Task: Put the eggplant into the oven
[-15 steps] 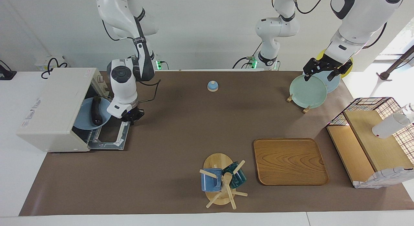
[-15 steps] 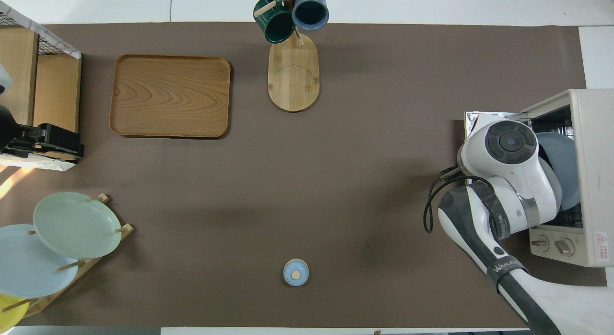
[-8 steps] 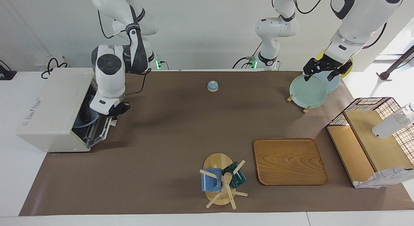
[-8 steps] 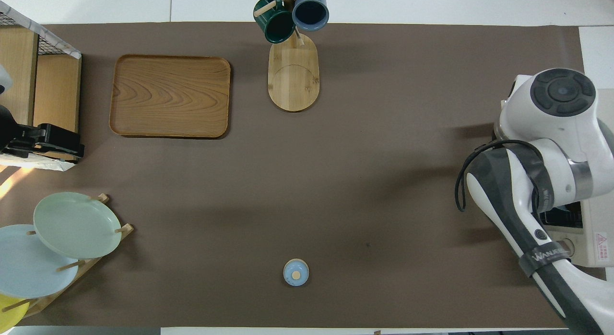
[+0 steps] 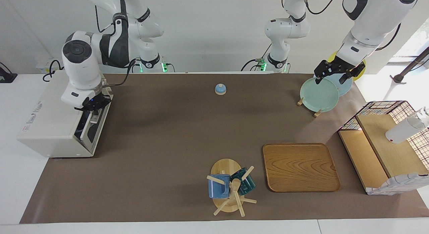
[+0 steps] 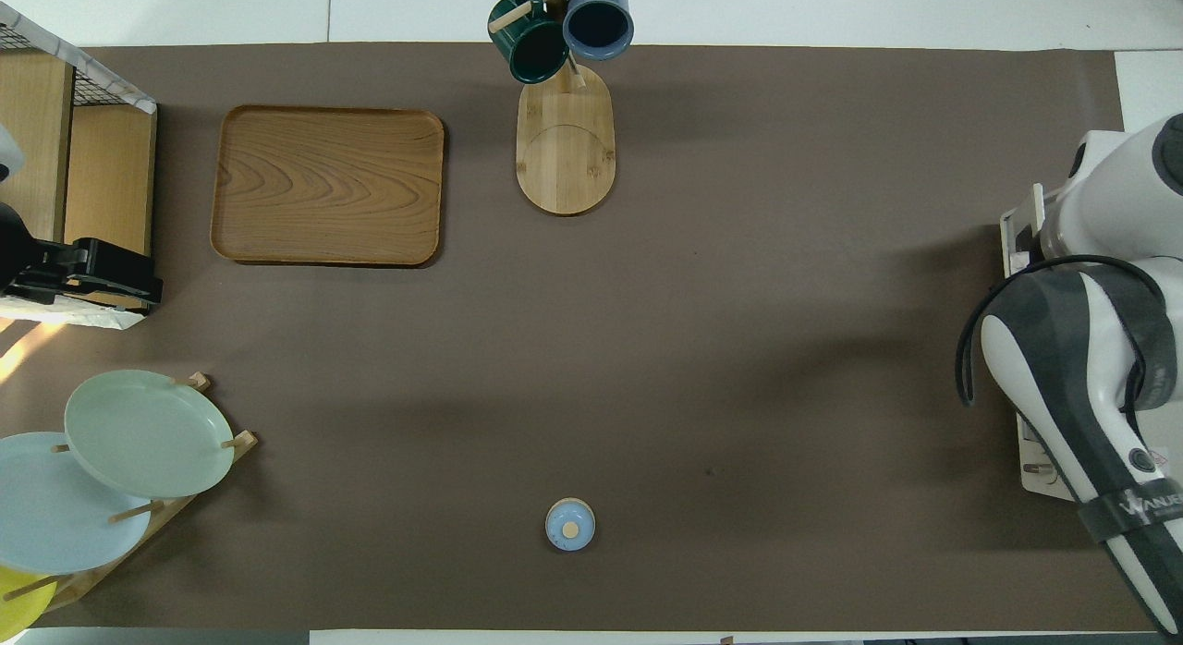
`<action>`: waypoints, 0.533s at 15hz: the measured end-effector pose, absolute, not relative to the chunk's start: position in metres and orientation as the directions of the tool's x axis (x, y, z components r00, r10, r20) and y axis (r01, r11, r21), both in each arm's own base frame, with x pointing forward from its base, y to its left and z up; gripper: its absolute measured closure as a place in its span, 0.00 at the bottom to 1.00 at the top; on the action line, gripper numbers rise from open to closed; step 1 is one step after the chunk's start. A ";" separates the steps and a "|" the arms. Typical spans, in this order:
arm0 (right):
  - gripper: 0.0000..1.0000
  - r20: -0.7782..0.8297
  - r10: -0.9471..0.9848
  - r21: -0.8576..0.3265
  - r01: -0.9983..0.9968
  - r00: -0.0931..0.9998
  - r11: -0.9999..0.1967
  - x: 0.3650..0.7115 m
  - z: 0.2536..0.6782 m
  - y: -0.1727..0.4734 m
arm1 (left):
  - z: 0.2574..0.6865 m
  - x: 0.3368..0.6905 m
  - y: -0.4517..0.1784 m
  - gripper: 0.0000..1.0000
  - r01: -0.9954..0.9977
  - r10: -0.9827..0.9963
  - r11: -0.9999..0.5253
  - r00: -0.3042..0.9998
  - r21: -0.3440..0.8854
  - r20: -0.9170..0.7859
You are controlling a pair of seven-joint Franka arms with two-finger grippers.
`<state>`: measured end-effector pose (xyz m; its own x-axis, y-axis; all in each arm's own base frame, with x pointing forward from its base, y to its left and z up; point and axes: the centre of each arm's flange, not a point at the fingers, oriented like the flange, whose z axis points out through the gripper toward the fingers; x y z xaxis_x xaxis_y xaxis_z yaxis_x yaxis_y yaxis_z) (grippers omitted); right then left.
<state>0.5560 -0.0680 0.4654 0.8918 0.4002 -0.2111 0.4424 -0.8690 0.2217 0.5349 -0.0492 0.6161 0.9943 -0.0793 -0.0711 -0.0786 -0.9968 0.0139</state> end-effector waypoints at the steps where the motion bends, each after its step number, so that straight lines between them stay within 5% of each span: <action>1: 0.99 -0.209 0.381 0.192 0.420 0.901 -0.887 0.552 0.468 -0.074 | 0.616 0.535 -0.049 0.00 -0.079 -0.079 -0.997 0.994 0.014 -0.071; 8: 0.32 -0.109 0.318 0.011 0.321 0.942 -0.947 0.544 0.552 -0.049 | 0.616 0.535 -0.049 0.00 -0.079 -0.079 -0.997 0.994 0.014 -0.071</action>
